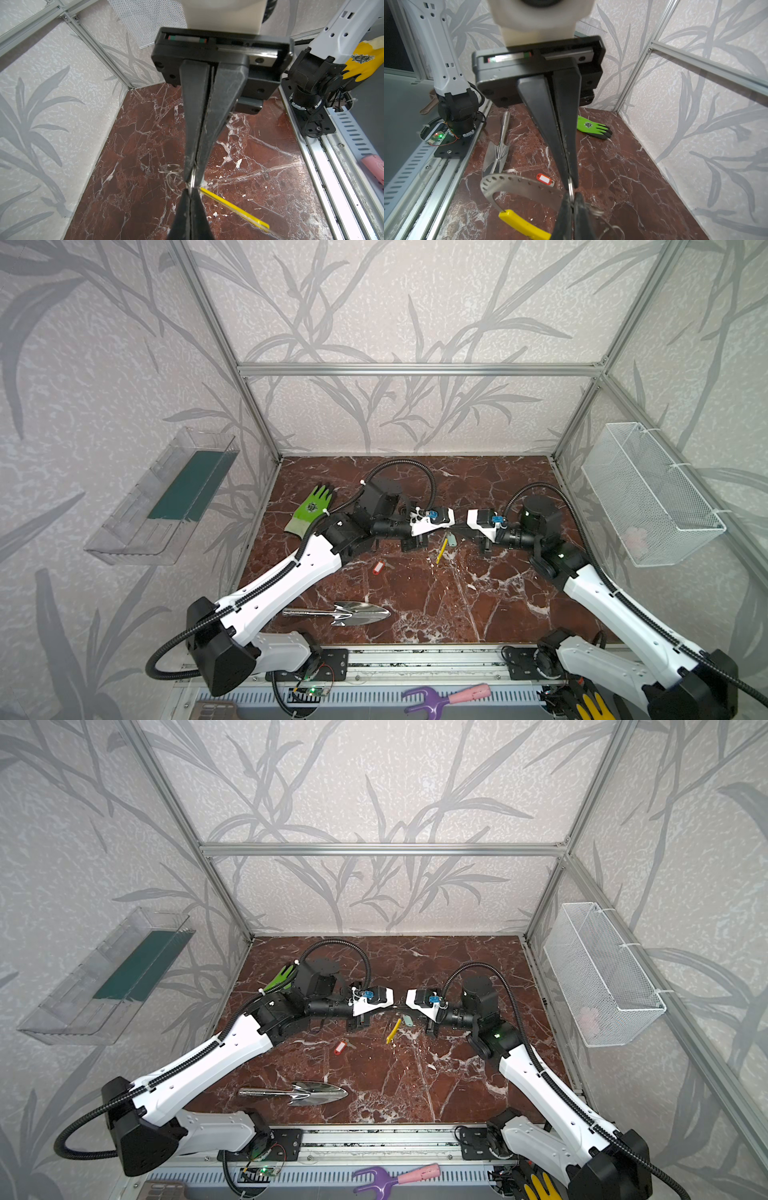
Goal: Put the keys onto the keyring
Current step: 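Bring both grippers together and adjust the key rings on the keyring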
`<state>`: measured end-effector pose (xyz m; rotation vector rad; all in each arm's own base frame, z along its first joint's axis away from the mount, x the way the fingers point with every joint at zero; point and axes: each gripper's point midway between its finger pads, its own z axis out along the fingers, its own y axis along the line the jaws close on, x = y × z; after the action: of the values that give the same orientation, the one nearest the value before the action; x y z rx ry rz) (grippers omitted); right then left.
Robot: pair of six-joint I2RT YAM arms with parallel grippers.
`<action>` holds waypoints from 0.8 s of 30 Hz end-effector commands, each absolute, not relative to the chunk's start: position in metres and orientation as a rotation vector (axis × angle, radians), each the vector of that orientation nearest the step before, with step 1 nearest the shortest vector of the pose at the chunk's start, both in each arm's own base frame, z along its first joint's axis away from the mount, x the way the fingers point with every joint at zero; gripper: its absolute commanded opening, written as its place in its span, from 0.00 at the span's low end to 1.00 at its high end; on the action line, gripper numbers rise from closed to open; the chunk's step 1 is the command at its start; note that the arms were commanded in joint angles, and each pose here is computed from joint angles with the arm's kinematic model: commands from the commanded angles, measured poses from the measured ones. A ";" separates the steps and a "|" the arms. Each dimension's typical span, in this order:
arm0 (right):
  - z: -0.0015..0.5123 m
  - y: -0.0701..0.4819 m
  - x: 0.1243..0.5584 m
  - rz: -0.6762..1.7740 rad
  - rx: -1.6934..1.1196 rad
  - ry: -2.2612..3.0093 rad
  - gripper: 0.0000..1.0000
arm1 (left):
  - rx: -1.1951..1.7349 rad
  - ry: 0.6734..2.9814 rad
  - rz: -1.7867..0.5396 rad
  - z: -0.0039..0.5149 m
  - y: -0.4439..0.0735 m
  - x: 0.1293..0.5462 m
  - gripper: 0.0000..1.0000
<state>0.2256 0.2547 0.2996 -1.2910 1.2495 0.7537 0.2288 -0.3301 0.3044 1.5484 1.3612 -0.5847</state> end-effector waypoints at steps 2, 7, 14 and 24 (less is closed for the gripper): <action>0.309 0.256 0.223 0.771 -1.283 1.233 0.00 | 1.478 1.301 -0.583 0.325 -0.331 0.230 0.05; 0.315 0.259 0.222 0.856 -1.207 1.193 0.00 | 1.288 1.247 -0.659 0.333 -0.321 0.235 0.12; 0.320 0.264 0.217 0.965 -1.164 1.143 0.00 | 1.137 1.183 -0.785 0.337 -0.309 0.228 0.13; 0.326 0.266 0.217 0.987 -1.166 1.114 0.00 | 1.147 1.172 -0.877 0.332 -0.312 0.216 0.15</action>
<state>0.2214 0.2648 0.3120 -1.1631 1.1788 0.9741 0.2258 -0.3127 0.3188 1.1601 1.2267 -0.8298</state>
